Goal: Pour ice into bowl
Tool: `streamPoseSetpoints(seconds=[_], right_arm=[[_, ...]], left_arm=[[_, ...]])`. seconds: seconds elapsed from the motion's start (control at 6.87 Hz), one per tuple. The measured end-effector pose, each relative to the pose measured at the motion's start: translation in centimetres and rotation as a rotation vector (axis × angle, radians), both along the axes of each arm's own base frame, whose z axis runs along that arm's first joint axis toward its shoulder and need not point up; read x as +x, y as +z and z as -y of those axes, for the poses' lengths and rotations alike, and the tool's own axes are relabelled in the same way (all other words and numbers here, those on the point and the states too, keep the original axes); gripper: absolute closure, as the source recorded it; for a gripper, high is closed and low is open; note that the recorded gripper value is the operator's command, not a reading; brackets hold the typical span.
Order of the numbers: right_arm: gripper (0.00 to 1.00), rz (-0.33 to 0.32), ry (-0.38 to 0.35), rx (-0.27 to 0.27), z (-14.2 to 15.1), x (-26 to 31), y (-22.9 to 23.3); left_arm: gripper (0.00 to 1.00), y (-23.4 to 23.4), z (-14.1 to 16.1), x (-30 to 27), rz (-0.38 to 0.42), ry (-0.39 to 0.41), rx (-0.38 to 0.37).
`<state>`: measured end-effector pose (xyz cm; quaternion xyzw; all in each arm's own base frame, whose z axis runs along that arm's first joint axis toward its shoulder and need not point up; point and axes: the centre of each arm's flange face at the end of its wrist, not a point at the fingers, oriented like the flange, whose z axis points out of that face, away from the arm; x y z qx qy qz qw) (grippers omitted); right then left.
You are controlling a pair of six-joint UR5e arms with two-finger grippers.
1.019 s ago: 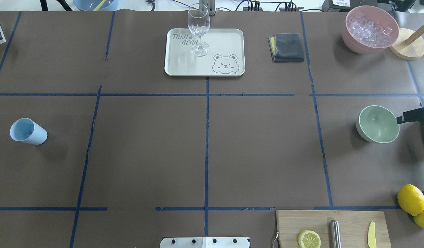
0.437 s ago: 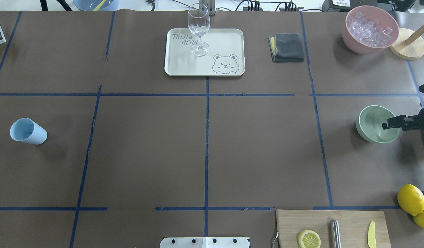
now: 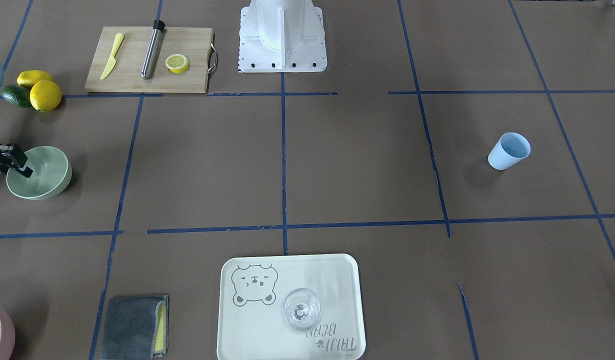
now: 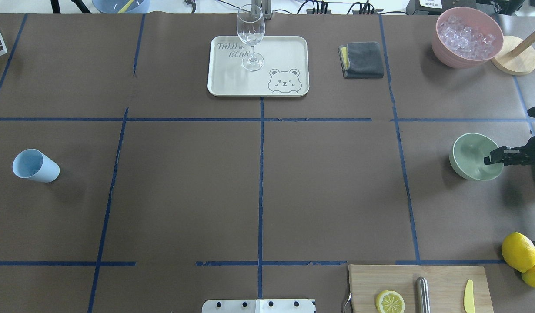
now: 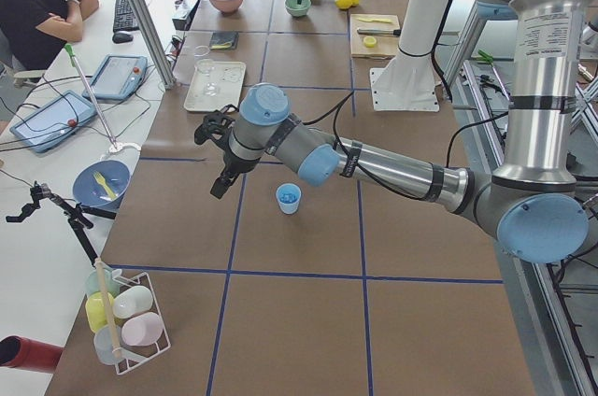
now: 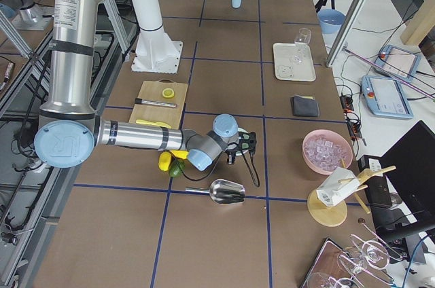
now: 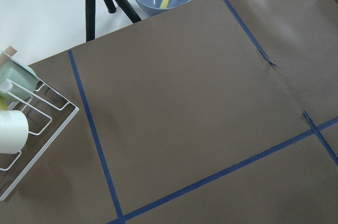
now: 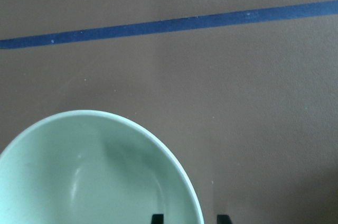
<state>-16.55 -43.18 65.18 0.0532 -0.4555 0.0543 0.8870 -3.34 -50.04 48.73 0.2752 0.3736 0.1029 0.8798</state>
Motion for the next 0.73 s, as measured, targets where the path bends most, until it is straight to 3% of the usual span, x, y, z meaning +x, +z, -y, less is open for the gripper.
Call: streamPoseSetpoints(seconds=[0.44, 0.73], right_arm=[[1.0, 0.03, -0.02, -0.006, -0.2, -0.1, -0.9], [1.0, 0.096, -0.024, -0.032, -0.2, -0.3, -4.0]], left_arm=[[0.02, 1.8, -2.8, 4.9, -0.062, -0.109, -0.003], [0.02, 2.5, -6.3, 8.8, -0.096, -0.2, 0.009]])
